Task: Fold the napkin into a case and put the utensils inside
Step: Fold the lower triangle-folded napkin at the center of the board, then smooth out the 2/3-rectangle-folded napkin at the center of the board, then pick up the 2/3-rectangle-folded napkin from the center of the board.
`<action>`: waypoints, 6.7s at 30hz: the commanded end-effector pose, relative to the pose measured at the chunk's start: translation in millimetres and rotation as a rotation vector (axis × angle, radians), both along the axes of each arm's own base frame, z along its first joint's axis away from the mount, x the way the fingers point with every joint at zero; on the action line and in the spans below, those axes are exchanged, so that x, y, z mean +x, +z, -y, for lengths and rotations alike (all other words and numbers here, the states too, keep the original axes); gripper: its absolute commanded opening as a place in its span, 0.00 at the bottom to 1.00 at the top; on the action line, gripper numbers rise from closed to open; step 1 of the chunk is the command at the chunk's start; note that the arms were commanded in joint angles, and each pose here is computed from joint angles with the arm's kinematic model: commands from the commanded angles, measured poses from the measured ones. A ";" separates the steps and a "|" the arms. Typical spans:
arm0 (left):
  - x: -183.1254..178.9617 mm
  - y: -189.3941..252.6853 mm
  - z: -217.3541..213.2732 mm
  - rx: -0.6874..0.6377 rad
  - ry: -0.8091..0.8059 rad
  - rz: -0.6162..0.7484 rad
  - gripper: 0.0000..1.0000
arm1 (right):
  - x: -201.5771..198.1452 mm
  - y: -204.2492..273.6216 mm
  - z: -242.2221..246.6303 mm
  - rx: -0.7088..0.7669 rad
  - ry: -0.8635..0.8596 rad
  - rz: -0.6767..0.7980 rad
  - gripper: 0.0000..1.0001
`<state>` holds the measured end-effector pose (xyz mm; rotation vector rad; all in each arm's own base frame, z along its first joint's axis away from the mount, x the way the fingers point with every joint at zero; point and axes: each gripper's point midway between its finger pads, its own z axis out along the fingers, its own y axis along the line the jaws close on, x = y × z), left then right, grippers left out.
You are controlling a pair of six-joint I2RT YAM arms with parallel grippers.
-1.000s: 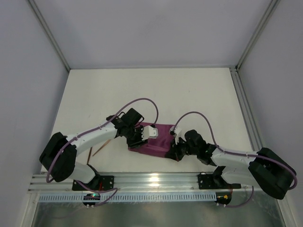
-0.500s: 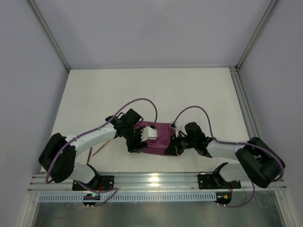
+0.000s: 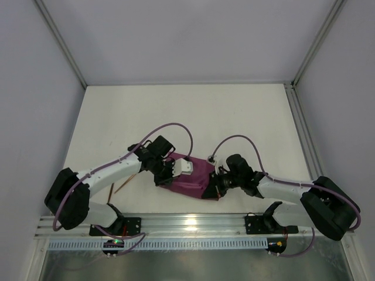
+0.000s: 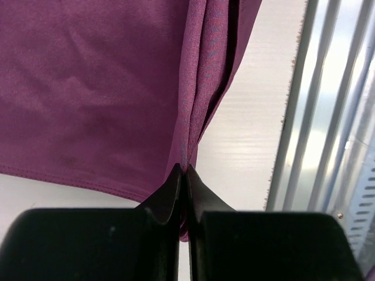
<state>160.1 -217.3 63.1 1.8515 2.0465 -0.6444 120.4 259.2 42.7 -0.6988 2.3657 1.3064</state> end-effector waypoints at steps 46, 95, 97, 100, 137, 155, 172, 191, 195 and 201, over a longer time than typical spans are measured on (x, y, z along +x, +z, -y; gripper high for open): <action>69.2 -21.4 31.5 0.036 0.186 -0.058 0.08 | 78.1 30.2 73.2 -0.273 -0.404 0.163 0.53; 30.1 -37.1 64.9 0.044 0.028 -0.130 0.09 | 123.7 -21.5 60.5 -0.283 -0.571 0.050 0.16; 37.1 -40.4 61.3 0.068 0.070 -0.102 0.10 | 125.8 -16.1 59.6 -0.285 -0.552 0.070 0.16; 40.2 -45.2 58.3 0.092 0.115 -0.094 0.10 | 130.6 3.8 53.4 -0.277 -0.501 0.130 0.18; 96.6 54.5 61.2 -0.156 0.359 0.007 0.61 | 70.4 -34.0 59.5 -0.245 -0.559 0.052 0.03; 135.7 -35.5 58.0 0.005 0.393 -0.102 0.68 | 68.8 -33.7 52.6 -0.209 -0.520 0.064 0.03; 84.8 -55.8 52.9 0.146 0.301 -0.210 0.18 | 70.9 -35.7 58.0 -0.215 -0.578 0.049 0.03; 47.8 9.1 74.6 0.067 0.122 0.294 0.00 | 72.3 -36.5 61.4 -0.165 -0.689 -0.009 0.03; 17.6 4.2 88.0 0.080 0.016 0.309 0.00 | 70.9 -37.4 62.3 -0.145 -0.720 -0.031 0.03; -17.5 -14.5 89.8 0.131 -0.115 0.358 0.00 | 74.5 -31.4 61.1 -0.085 -0.778 -0.052 0.03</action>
